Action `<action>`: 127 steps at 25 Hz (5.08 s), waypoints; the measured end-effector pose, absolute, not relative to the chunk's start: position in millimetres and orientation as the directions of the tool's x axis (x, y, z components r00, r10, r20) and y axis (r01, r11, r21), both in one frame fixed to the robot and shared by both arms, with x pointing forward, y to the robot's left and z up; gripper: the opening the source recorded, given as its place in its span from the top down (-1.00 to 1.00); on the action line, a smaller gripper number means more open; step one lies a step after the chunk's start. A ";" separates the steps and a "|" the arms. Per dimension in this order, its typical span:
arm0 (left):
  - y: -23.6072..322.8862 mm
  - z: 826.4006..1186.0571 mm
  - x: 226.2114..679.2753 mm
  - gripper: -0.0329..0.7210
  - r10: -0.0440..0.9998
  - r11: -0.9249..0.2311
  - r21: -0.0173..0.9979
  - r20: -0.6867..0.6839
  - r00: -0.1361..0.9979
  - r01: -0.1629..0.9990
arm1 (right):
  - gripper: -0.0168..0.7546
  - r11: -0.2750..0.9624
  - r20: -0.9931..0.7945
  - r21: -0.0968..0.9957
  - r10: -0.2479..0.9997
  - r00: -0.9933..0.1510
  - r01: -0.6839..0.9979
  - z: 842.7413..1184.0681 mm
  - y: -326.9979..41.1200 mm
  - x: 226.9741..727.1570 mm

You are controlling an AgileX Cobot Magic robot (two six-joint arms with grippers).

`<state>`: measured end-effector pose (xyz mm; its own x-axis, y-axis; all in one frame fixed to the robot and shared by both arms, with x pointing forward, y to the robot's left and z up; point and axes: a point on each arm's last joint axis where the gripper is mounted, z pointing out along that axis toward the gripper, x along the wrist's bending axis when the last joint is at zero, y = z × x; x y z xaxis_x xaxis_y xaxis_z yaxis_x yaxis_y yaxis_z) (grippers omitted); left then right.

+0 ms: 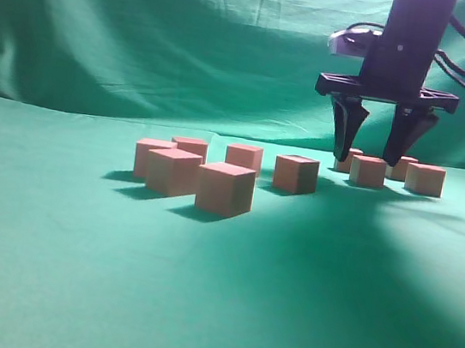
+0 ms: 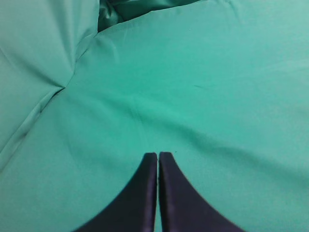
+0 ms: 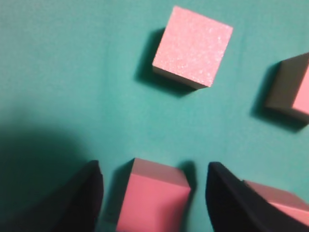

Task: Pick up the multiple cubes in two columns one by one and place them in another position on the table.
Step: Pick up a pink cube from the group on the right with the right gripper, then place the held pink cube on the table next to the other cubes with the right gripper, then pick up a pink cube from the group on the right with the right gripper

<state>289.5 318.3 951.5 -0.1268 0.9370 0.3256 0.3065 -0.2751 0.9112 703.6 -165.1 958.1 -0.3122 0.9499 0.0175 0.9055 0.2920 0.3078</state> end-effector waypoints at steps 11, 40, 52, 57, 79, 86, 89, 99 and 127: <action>318.3 951.5 289.5 0.91 0.937 -0.275 0.911 0.326 -0.127 0.306 | 0.28 0.287 0.033 0.285 0.951 -0.308 0.915 954.7 -164.3 702.2; 318.3 951.5 289.5 0.91 0.937 -0.275 0.911 0.326 -0.127 0.306 | 0.28 0.490 0.285 0.555 0.647 -0.707 0.672 1089.6 -166.7 477.8; 318.3 951.5 289.5 0.91 0.937 -0.275 0.911 0.326 -0.127 0.306 | 0.28 0.617 0.300 0.492 0.542 -0.785 0.615 1023.8 -108.5 483.0; 318.3 951.5 289.5 0.91 0.937 -0.275 0.911 0.326 -0.127 0.306 | 0.28 0.613 0.277 0.344 0.657 -0.701 0.711 998.4 -102.1 485.1; 318.3 951.5 289.5 0.91 0.937 -0.275 0.911 0.326 -0.127 0.306 | 0.28 0.364 0.125 0.332 0.898 -0.423 0.870 959.2 -69.8 491.6; 318.3 951.5 289.5 0.91 0.937 -0.275 0.911 0.326 -0.127 0.306 | 0.28 0.365 0.124 0.322 0.898 -0.421 0.874 948.9 -66.6 494.3; 318.3 951.5 289.5 0.91 0.937 -0.275 0.911 0.326 -0.127 0.306 | 0.28 0.364 0.125 0.326 0.898 -0.421 0.872 948.6 -65.5 495.5; 318.3 951.5 289.5 0.91 0.937 -0.275 0.911 0.326 -0.127 0.306 | 0.28 0.364 0.125 0.326 0.898 -0.421 0.873 947.6 -65.1 495.9; 318.3 951.5 289.5 0.91 0.937 -0.275 0.911 0.326 -0.127 0.306 | 0.07 0.440 -0.095 0.328 0.896 -0.434 0.836 1049.8 -86.2 532.3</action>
